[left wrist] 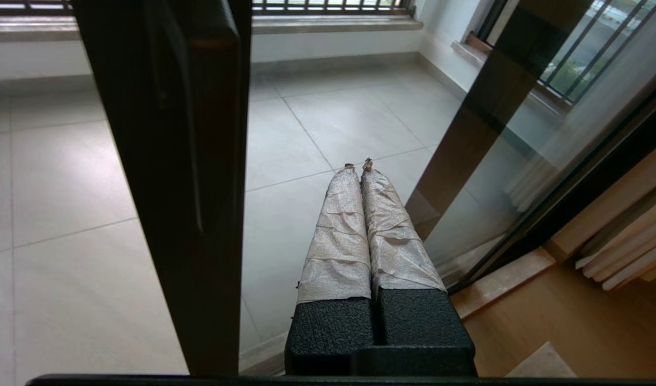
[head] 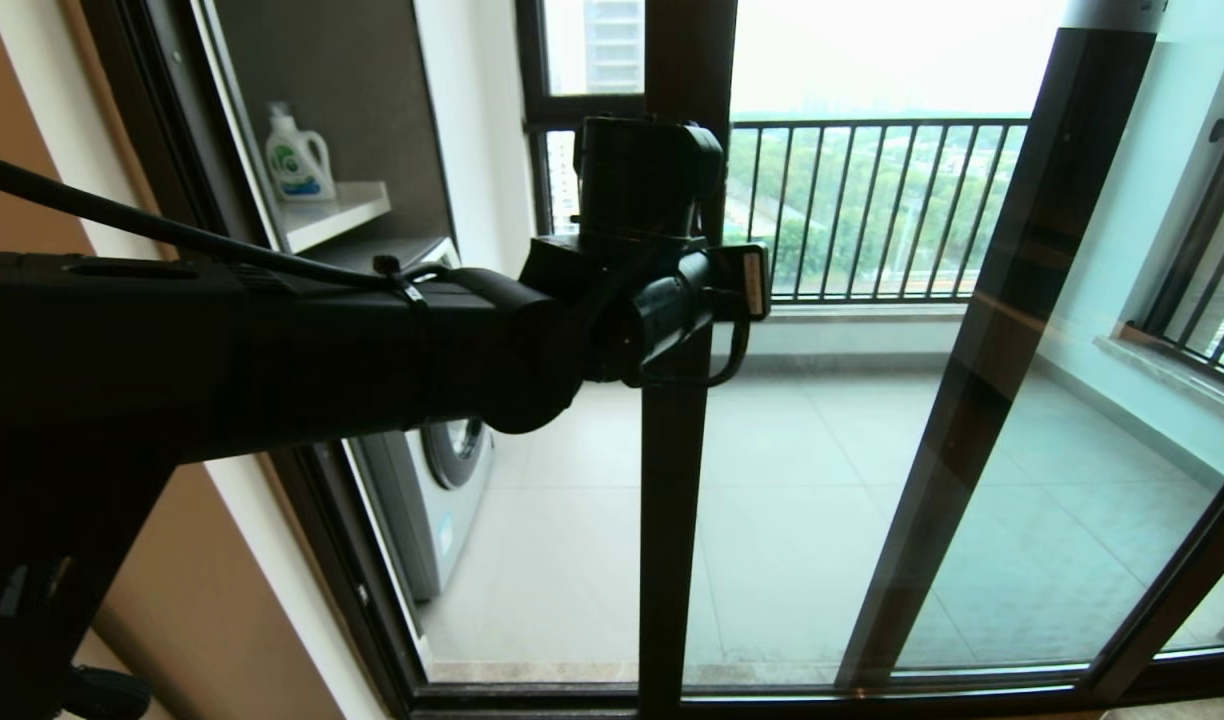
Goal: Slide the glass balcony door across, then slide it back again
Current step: Close the slid door
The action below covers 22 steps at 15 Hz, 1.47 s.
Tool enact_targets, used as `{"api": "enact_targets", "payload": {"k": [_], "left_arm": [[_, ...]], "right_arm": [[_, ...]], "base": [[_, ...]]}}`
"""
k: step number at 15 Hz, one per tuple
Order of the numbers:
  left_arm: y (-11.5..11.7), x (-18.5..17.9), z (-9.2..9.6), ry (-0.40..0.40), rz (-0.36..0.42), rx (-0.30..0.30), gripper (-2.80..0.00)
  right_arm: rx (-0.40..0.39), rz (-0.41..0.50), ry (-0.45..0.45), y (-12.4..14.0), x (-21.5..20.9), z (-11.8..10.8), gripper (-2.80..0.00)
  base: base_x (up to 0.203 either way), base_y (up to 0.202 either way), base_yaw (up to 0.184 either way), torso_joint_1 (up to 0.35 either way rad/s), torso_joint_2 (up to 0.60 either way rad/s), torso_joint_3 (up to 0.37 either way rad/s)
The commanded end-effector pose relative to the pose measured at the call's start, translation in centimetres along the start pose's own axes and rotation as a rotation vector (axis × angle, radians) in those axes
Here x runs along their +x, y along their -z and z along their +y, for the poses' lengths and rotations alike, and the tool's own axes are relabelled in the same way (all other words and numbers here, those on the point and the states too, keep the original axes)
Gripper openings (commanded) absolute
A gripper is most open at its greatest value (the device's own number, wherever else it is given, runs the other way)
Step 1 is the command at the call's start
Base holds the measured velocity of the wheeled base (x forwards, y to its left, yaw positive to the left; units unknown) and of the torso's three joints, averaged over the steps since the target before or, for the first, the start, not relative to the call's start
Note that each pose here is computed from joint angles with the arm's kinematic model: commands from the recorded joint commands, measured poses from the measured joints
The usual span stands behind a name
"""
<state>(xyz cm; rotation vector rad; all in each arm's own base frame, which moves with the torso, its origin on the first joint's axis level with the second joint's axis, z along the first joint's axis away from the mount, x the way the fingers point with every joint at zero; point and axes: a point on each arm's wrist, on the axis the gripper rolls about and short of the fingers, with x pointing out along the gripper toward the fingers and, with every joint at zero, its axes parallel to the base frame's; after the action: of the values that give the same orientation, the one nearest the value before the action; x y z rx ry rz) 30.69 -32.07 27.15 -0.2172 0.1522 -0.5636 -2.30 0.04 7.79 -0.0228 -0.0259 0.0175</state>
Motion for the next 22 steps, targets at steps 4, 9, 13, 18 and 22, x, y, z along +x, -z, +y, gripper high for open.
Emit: {"api": "enact_targets", "payload": {"k": [4,9,13,18,22], "left_arm": [[2.3,2.0,-1.8,0.032,0.022,0.003,-2.8],[3.2,3.7,-1.6,0.016,0.007,0.008,-2.8],[2.5,5.1,1.1,-0.03,-0.111,0.025,-2.8],[1.7,5.5,3.5,-0.096,-0.133,0.023,-2.8],[1.7,5.7,4.1,-0.112,-0.132,0.038,-2.8]], "right_arm": [[0.0,0.012,-0.002,0.3,0.1,0.0,-2.8],[0.0,0.01,-0.002,0.3,0.1,0.0,-2.8],[0.0,0.011,-0.001,0.3,0.1,0.0,-2.8],[0.0,0.01,-0.001,0.3,0.1,0.0,-2.8],[0.0,0.011,-0.002,0.3,0.1,0.0,-2.8]], "base": [[0.0,0.0,0.0,0.0,0.0,0.0],[0.0,0.0,0.0,0.0,0.0,0.0],[0.0,0.0,0.0,0.0,0.0,0.0],[0.0,0.0,0.0,0.0,0.0,0.0],[0.0,0.0,0.0,0.0,0.0,0.0]]}}
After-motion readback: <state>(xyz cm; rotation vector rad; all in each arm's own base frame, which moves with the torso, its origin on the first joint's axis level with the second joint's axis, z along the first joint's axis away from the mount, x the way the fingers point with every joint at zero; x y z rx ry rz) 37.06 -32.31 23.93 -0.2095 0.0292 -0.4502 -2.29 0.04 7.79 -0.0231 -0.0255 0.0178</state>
